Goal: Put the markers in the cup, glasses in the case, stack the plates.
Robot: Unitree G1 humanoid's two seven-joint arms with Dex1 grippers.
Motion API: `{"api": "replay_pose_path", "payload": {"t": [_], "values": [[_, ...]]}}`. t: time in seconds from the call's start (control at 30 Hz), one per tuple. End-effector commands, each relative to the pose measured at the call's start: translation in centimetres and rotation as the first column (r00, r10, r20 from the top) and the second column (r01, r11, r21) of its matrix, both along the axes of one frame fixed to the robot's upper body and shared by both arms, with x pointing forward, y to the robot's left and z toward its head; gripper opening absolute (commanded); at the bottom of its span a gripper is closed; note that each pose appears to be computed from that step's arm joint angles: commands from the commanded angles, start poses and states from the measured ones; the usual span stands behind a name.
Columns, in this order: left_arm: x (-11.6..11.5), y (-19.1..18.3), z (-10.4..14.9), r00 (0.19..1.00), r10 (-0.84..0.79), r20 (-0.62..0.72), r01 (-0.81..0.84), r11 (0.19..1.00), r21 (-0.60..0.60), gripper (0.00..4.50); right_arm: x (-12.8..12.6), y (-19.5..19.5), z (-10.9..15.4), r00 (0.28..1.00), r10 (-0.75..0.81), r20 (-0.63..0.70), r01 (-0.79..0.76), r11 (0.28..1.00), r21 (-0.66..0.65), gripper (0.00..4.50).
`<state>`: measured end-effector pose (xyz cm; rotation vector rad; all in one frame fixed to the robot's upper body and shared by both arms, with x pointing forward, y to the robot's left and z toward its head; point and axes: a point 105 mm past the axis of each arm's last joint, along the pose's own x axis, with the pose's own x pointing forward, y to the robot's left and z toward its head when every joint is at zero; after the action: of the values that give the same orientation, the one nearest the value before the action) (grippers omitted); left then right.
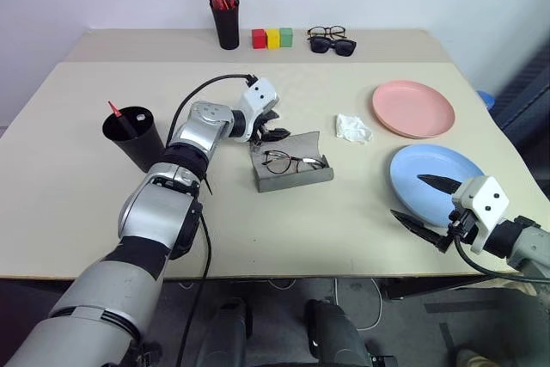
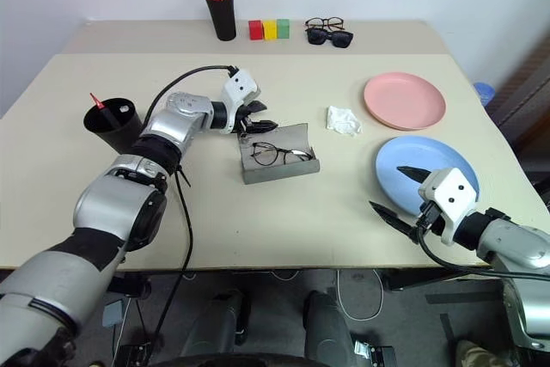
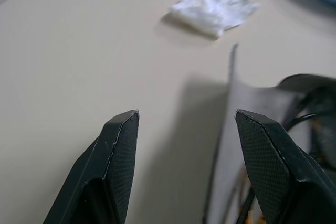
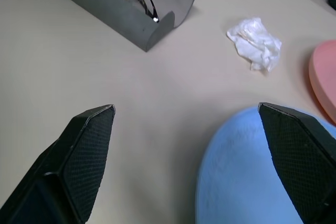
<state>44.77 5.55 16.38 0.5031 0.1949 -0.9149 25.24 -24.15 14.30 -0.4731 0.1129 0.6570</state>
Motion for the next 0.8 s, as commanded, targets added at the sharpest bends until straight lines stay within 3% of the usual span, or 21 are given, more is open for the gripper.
{"api": "replay_pose_path", "payload": {"t": [0.03,0.17,0.2,0.27,0.4,0.63,0.8], "values": [[1.0,-0.5,2.1,0.981,0.029,0.193,-0.048,0.994,0.094,2.97,0.2,0.1,0.7,1.0,0.006,0.031,-0.006,1.0,-0.001,4.46],[1.4,-0.8,2.4,0.967,0.055,0.248,-0.083,0.991,0.105,2.97,0.2,0.2,0.6,0.999,0.008,0.034,-0.008,1.0,0.001,4.46],[1.5,-0.7,2.4,0.965,0.068,0.253,-0.097,0.99,0.106,2.72,0.2,0.2,0.6,0.999,0.008,0.035,-0.008,1.0,0.001,4.5],[1.5,-0.6,2.2,0.966,0.074,0.247,-0.104,0.988,0.11,2.07,0.2,0.3,0.6,0.999,0.008,0.036,-0.008,1.0,0.001,4.5],[1.6,-0.5,1.9,0.967,0.076,0.243,-0.109,0.986,0.125,0.11,0.2,0.3,0.6,0.999,0.007,0.038,-0.007,1.0,0.003,4.5],[-0.2,-1.7,-0.3,0.992,-0.078,0.103,0.062,0.987,0.148,0.04,0.3,0.4,0.7,0.999,0.008,0.041,-0.008,1.0,0.0,4.5],[-3.3,-1.6,-1.2,0.945,-0.304,-0.118,0.312,0.949,0.052,0.04,0.4,0.3,0.8,0.999,0.004,0.045,-0.004,1.0,0.002,4.5]]}}
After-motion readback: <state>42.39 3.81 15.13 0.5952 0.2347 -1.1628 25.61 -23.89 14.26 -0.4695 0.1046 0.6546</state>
